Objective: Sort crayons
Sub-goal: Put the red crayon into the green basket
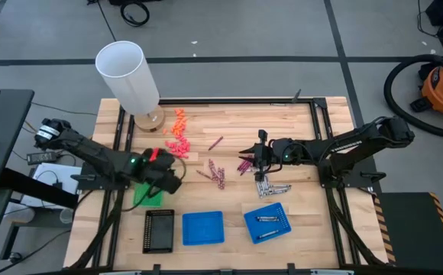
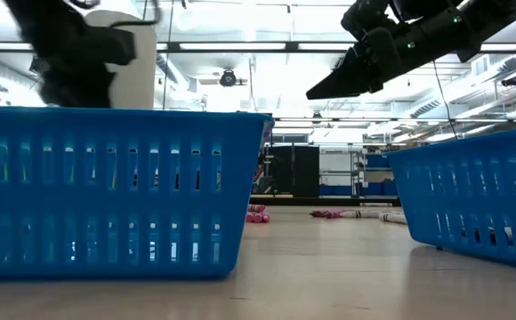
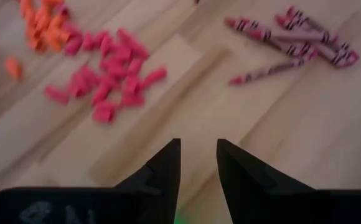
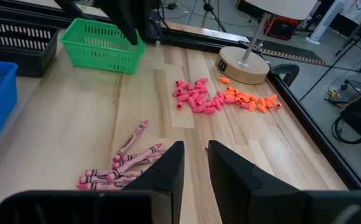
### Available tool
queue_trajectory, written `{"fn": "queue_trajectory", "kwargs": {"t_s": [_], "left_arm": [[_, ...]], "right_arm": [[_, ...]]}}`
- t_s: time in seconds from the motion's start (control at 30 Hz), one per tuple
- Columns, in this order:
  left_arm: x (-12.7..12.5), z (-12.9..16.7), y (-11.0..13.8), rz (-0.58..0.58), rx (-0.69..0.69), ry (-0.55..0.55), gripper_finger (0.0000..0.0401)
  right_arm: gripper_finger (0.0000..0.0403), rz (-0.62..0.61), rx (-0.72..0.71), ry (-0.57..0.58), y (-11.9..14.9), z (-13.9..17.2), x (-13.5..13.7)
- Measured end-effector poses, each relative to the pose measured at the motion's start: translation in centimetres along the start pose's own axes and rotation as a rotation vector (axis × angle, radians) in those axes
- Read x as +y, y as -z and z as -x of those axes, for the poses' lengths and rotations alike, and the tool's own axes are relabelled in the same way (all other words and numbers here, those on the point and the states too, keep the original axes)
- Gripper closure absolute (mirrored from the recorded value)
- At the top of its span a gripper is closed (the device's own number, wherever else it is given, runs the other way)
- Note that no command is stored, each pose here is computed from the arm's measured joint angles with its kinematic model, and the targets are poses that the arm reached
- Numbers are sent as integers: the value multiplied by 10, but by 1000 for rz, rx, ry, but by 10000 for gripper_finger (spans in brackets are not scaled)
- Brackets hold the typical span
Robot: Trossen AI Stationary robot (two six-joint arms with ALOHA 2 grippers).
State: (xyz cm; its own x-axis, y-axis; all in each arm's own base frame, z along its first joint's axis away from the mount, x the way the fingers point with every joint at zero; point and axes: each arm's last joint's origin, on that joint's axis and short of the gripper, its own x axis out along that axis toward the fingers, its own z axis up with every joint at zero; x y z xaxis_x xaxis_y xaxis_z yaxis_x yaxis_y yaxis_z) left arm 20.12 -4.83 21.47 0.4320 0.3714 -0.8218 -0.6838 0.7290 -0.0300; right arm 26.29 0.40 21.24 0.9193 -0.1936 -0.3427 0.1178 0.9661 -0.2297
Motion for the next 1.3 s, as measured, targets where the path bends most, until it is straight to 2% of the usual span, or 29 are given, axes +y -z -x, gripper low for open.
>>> {"fn": "queue_trajectory", "kwargs": {"t_s": [0.37,0.8,1.07,1.3], "left_arm": [[7,-49,-39,-111,-20,-27,287],[32,-114,-85,-139,-36,77,287],[28,-148,-121,-208,-43,78,287],[28,-178,-142,-217,-25,147,287]], "right_arm": [[320,-3,-1,-4,0,0,1],[320,-26,34,-11,7,-7,4],[320,-15,60,-6,11,-10,9],[320,12,91,37,13,-7,13]]}}
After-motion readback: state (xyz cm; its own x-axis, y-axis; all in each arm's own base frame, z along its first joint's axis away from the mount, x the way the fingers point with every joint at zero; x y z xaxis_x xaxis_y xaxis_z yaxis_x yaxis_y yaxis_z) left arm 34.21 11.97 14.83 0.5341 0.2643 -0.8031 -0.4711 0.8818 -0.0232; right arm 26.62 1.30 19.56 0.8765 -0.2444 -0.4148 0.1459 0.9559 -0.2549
